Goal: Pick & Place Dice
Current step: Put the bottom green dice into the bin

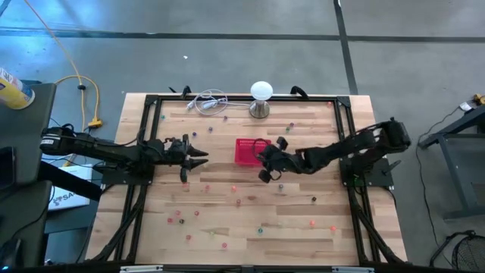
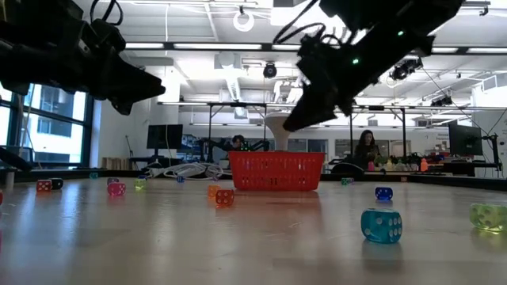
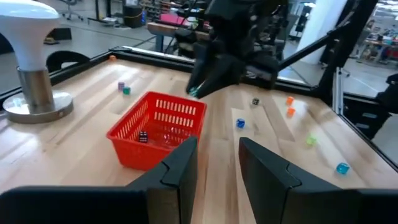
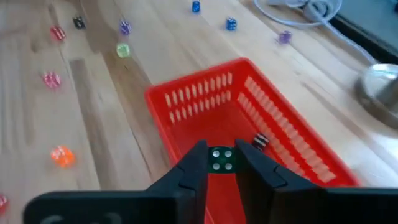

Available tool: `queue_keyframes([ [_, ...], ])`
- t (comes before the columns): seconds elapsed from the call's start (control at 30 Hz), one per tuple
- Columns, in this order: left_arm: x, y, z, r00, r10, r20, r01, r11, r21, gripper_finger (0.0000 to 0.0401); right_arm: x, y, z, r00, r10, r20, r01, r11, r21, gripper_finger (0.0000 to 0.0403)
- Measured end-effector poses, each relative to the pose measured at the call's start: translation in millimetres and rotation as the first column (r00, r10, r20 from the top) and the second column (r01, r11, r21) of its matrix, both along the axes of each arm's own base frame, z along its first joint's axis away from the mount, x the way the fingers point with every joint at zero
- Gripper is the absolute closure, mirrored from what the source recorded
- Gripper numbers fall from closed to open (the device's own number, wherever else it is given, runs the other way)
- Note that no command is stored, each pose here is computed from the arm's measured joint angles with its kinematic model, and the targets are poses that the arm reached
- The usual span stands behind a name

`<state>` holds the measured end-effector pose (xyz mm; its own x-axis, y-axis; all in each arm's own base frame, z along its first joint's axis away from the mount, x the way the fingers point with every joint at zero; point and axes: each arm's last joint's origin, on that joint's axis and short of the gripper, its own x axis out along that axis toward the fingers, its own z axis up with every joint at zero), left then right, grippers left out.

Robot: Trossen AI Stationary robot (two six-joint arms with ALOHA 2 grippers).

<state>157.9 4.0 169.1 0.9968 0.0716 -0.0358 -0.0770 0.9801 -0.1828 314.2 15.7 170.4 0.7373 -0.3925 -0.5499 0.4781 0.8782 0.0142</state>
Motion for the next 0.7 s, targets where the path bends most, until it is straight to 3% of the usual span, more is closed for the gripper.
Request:
queue_keyframes([
  [0.27, 0, -7, -9, 0.996, -0.045, -0.082, 0.039, 0.997, -0.064, 0.0288, 3, -21, -6, 0.994, -0.106, 0.019, 0.106, 0.994, 0.036, 0.0252],
  [0.53, -1, -15, -15, 0.985, -0.091, -0.146, 0.082, 0.994, -0.066, 0.0288, 5, -21, -2, 0.993, -0.104, 0.064, 0.102, 0.994, 0.046, 0.0170],
  [0.7, 0, -14, -12, 0.991, -0.065, -0.116, 0.062, 0.998, -0.029, 0.0288, 5, -19, -4, 0.997, -0.057, 0.051, 0.053, 0.995, 0.082, 0.0156],
])
